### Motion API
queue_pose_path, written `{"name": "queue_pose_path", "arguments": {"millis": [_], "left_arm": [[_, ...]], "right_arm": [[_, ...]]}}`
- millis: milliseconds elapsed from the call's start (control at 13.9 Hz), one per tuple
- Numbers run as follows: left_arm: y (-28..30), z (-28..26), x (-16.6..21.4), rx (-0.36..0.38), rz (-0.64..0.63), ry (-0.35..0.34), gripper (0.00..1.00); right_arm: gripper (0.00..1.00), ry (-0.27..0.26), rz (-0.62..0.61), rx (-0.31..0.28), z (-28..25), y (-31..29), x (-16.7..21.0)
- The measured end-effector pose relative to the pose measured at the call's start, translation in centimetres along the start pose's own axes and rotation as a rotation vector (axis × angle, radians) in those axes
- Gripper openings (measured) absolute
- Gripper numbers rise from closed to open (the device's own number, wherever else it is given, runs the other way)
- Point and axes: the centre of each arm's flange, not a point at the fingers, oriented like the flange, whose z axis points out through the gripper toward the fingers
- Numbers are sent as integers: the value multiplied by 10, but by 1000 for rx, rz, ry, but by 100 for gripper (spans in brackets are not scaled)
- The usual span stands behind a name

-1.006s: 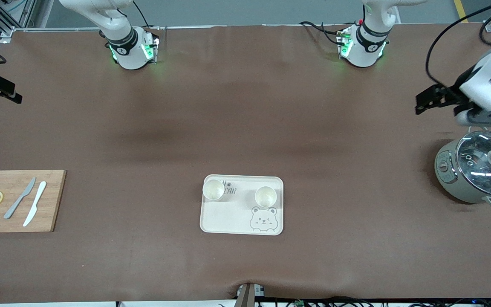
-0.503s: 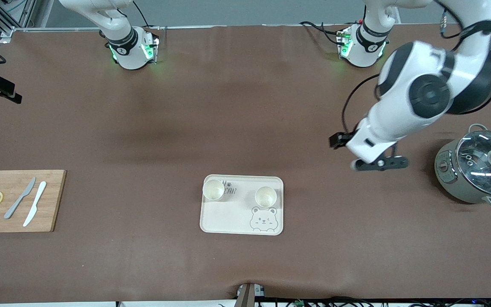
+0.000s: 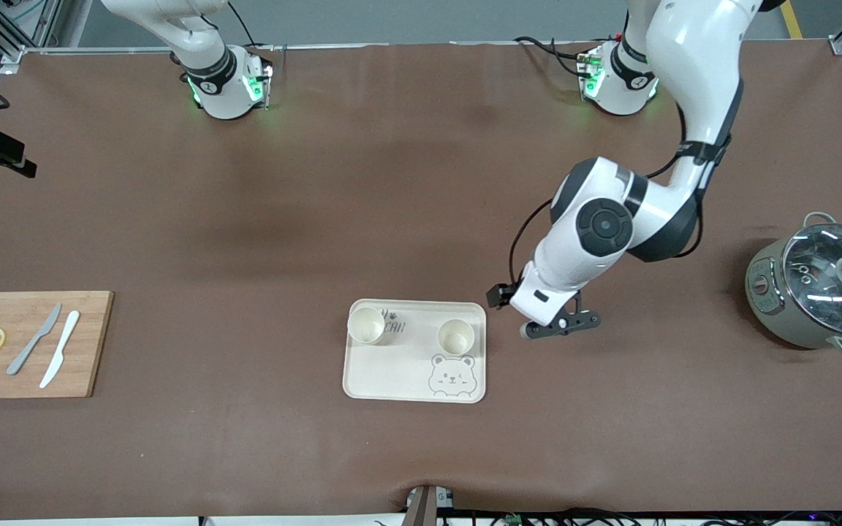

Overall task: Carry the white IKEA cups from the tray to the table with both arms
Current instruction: 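Reach the left gripper down to the white cup on the tray, then grasp the cup with the left gripper while the right gripper reaches the tray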

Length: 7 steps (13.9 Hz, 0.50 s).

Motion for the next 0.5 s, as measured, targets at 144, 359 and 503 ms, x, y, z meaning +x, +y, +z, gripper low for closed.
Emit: {"name": "queue_pose_path", "arguments": {"millis": [144, 359, 503], "left_arm": [[19, 20, 1, -33, -25, 22, 90], [40, 54, 5, -103, -59, 76, 85], [42, 85, 4, -119, -64, 82, 84]], "right_arm": [[100, 0, 0, -2, 1, 0, 4], [100, -33, -2, -6, 25, -1, 22], [100, -44, -4, -12, 48, -1, 41]]}}
